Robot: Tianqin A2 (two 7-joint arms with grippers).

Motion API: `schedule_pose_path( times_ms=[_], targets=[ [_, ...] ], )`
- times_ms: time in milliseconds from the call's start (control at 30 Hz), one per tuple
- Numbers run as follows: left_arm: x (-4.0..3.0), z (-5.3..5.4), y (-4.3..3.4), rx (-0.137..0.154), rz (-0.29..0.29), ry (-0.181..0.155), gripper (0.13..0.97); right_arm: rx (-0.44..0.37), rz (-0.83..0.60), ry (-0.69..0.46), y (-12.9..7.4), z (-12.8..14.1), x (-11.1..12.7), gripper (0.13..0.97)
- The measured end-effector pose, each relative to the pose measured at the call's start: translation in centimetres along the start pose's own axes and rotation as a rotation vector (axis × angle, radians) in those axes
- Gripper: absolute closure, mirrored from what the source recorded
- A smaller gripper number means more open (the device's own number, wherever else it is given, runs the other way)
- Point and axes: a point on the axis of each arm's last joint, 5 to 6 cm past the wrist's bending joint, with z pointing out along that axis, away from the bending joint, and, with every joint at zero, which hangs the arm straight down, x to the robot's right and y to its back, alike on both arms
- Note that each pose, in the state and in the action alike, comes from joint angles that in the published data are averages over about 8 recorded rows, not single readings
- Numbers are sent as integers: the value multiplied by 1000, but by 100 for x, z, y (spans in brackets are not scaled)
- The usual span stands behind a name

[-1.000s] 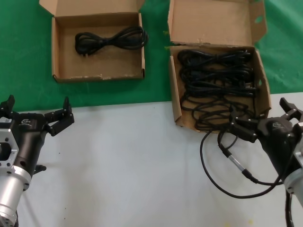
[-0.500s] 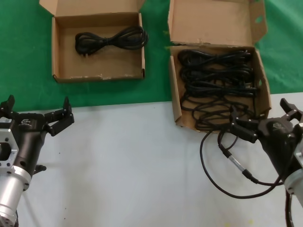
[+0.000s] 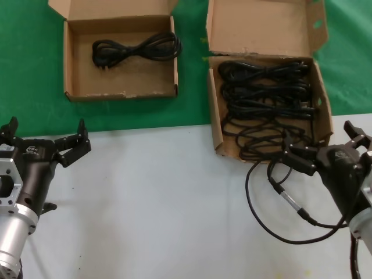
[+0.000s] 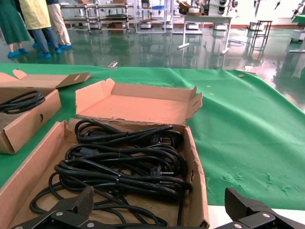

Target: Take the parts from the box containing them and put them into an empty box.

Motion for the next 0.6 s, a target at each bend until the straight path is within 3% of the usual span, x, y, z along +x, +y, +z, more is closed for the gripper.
schedule_pose_path(
  times_ms=[600],
  targets=[
    [0,0,0,0,0,0,132,0,0,0,0,0,0,130]
  ],
)
